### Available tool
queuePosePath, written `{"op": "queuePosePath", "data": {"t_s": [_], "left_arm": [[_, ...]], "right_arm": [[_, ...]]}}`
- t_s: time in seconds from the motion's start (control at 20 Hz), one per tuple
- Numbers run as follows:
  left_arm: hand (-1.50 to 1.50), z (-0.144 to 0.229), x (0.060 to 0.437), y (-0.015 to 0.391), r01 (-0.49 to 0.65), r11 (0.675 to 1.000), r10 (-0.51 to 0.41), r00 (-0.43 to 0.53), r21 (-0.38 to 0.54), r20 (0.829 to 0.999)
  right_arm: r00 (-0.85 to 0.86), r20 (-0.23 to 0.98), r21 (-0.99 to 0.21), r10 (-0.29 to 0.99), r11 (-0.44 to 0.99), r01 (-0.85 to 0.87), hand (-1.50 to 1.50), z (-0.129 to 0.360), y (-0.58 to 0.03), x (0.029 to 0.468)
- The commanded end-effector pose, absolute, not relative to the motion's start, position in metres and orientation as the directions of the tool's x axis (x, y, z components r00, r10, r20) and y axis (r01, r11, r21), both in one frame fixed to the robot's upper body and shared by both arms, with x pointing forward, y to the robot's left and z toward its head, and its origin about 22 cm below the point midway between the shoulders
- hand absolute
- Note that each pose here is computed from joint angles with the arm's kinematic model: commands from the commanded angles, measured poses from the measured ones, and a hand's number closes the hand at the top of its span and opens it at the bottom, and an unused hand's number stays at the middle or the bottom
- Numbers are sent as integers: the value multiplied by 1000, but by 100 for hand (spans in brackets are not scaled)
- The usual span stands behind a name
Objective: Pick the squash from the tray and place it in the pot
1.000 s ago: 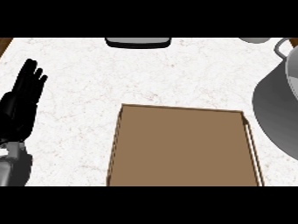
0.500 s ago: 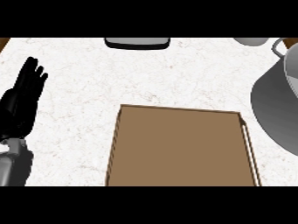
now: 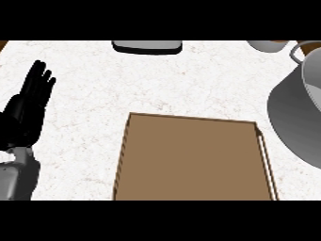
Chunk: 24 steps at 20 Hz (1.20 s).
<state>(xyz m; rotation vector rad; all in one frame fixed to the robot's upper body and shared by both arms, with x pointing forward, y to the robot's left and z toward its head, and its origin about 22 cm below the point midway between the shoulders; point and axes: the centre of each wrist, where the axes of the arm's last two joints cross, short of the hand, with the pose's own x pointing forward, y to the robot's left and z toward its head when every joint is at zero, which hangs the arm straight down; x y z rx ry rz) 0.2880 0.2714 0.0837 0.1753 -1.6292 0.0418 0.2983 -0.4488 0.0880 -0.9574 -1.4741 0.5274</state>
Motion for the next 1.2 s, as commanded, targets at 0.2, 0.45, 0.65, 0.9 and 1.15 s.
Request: {"op": "queuePosePath", "data": {"t_s": [0.2,0.45,0.65,0.9,1.15], "left_arm": [[0,90,289,279,-156,984,-89,-55,80,994],[0,83,289,269,-166,984,-67,-45,58,997],[0,82,283,285,-172,981,-96,-48,86,994],[0,94,281,279,-165,983,-87,-46,78,995],[0,97,287,275,-147,986,-86,-51,78,995]], "right_arm": [[-91,878,-411,469,839,356,-150,67,-457,303],[-117,930,-283,349,881,379,-150,72,-497,280],[-138,938,-245,318,890,383,-150,82,-533,257],[-136,945,-230,298,900,371,-150,101,-583,218],[-126,944,-249,304,910,333,-150,101,-609,190]]}}
